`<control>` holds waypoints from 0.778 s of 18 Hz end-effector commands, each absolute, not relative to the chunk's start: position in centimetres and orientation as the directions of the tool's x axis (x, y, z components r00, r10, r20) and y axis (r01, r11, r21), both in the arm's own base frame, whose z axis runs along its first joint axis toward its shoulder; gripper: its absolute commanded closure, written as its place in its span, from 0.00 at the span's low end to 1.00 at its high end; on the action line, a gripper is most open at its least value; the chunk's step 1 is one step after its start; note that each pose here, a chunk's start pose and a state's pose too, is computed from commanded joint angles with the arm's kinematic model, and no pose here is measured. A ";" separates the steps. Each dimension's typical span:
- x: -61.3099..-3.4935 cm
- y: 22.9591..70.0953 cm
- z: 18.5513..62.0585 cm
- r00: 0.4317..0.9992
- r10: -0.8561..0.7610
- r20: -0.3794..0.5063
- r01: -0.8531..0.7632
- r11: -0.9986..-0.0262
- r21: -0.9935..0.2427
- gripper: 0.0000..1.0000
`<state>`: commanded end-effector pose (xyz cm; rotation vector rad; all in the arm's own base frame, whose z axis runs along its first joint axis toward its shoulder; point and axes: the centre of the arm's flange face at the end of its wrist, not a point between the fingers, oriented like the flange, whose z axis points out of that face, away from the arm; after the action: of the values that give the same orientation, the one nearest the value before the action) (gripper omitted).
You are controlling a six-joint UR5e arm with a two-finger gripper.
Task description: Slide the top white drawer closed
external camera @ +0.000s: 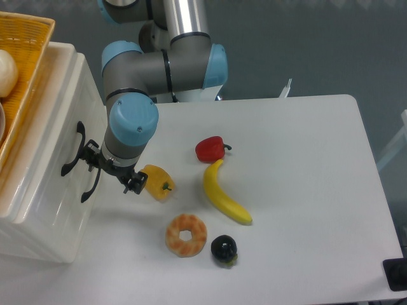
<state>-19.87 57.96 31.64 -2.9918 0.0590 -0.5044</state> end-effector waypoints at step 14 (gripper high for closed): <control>-33.3 54.4 37.3 0.985 -0.099 0.143 -0.067 -0.975 -0.212 0.00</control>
<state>-33.32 54.44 37.35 -2.9222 0.1229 -0.2261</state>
